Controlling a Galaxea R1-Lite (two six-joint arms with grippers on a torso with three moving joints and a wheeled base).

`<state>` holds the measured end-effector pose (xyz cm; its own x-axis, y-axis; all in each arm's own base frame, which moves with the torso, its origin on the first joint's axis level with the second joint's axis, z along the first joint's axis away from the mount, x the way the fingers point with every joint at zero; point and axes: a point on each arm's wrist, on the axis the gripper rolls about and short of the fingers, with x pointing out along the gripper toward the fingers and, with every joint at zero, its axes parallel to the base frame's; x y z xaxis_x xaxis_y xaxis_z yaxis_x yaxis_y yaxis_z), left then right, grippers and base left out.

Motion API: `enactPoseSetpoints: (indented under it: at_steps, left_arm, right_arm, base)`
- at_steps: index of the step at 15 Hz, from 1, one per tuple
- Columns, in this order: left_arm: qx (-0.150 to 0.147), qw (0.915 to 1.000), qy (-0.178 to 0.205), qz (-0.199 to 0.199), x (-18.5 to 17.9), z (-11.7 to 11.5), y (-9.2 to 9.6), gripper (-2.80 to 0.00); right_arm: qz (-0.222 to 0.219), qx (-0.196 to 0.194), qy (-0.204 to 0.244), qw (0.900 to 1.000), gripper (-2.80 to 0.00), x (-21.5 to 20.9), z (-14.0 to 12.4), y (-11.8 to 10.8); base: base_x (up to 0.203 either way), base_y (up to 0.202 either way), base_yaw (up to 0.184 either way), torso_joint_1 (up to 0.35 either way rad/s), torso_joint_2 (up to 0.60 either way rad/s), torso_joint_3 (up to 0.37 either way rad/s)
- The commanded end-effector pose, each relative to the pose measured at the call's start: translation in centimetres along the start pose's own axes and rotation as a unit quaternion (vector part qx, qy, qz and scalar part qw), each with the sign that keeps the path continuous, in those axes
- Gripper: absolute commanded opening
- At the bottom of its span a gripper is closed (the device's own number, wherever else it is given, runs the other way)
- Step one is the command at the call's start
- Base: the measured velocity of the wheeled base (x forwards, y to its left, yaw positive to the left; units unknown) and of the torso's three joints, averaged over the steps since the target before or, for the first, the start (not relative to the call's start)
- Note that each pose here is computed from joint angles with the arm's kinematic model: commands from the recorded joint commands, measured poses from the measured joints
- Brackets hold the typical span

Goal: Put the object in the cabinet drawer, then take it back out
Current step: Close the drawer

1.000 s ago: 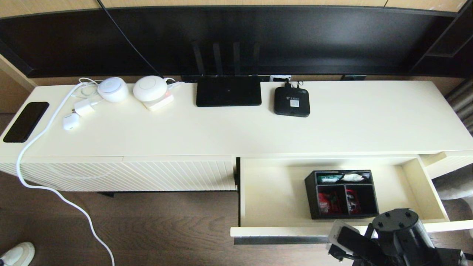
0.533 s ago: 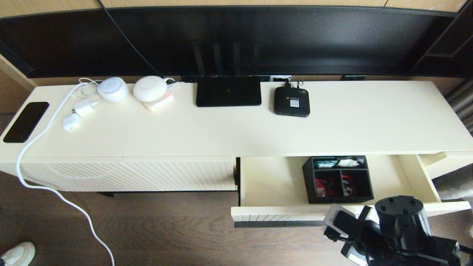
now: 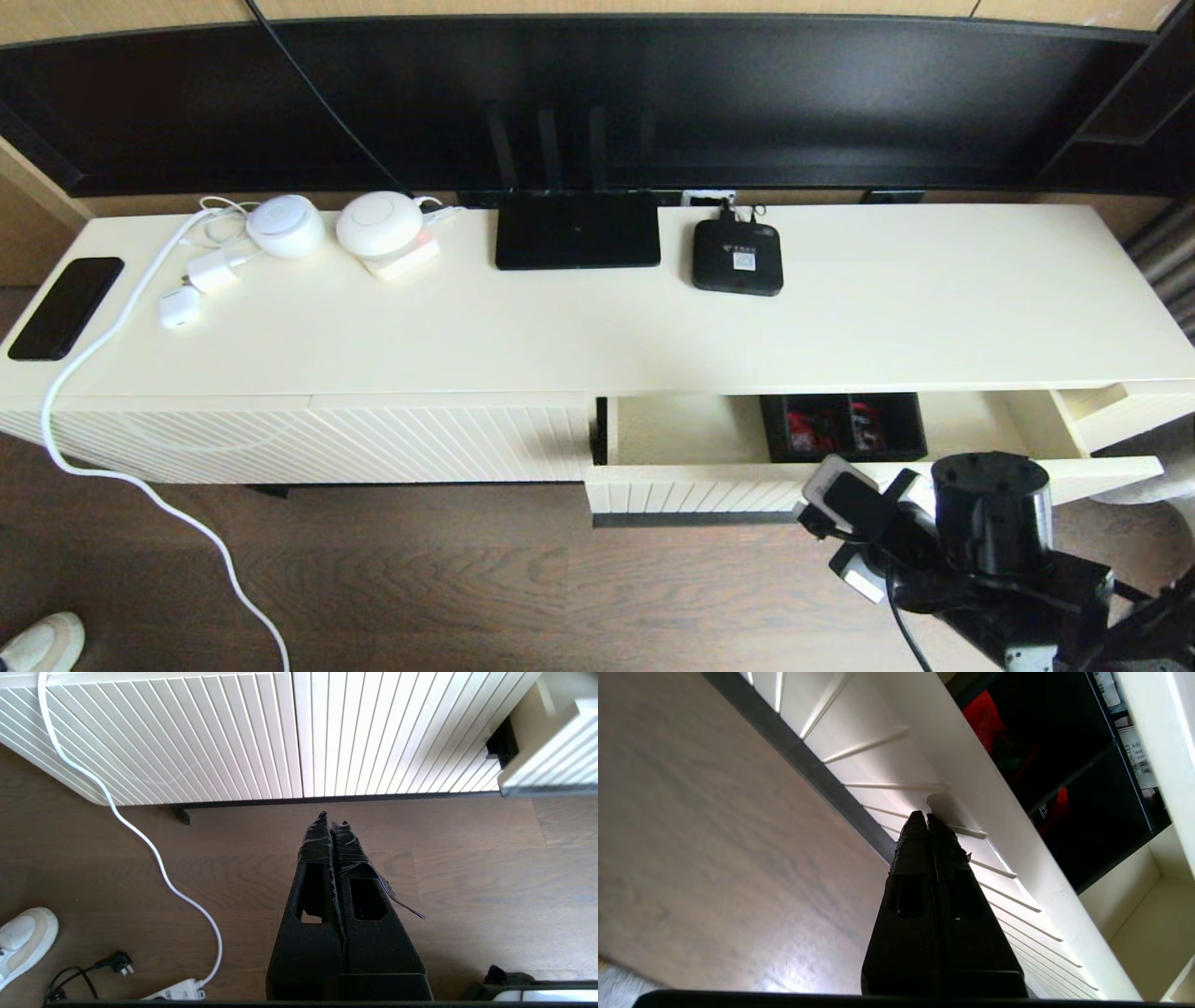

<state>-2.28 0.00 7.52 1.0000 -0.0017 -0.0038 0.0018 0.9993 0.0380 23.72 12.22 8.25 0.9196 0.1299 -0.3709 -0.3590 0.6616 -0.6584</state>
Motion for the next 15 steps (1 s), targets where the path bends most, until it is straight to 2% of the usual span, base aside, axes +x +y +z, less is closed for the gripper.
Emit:
enactPoseSetpoints:
  at_steps: [1, 6, 10, 15]
  left_arm:
    - [0.000, 1.0000, 0.000, 0.000, 0.0, 0.0, 0.0, -2.80]
    - [0.000, 1.0000, 0.000, 0.000, 0.0, 0.0, 0.0, -2.80]
    - [0.000, 1.0000, 0.000, 0.000, 0.0, 0.0, 0.0, -2.80]
    - [0.000, 1.0000, 0.000, 0.000, 0.0, 0.0, 0.0, -2.80]
  right_arm:
    - [-0.003, 0.000, 0.001, 1.000, -2.80, 1.3, -0.2, 0.5]
    - [-0.034, 0.016, -0.029, 0.999, -2.80, 3.5, 0.1, 0.6]
    - [-0.055, 0.008, -0.046, 0.997, -2.80, 4.9, 0.4, 0.6]
    - [-0.071, 0.013, -0.048, 0.996, -2.80, 7.0, 0.4, 0.4]
  base:
    - [0.000, 0.000, 0.000, 0.000, 0.00, 0.000]
    - [0.000, 0.000, 0.000, 0.000, 0.00, 0.000]
    - [0.000, 0.000, 0.000, 0.000, 0.00, 0.000]
    - [0.000, 0.000, 0.000, 0.000, 0.00, 0.000]
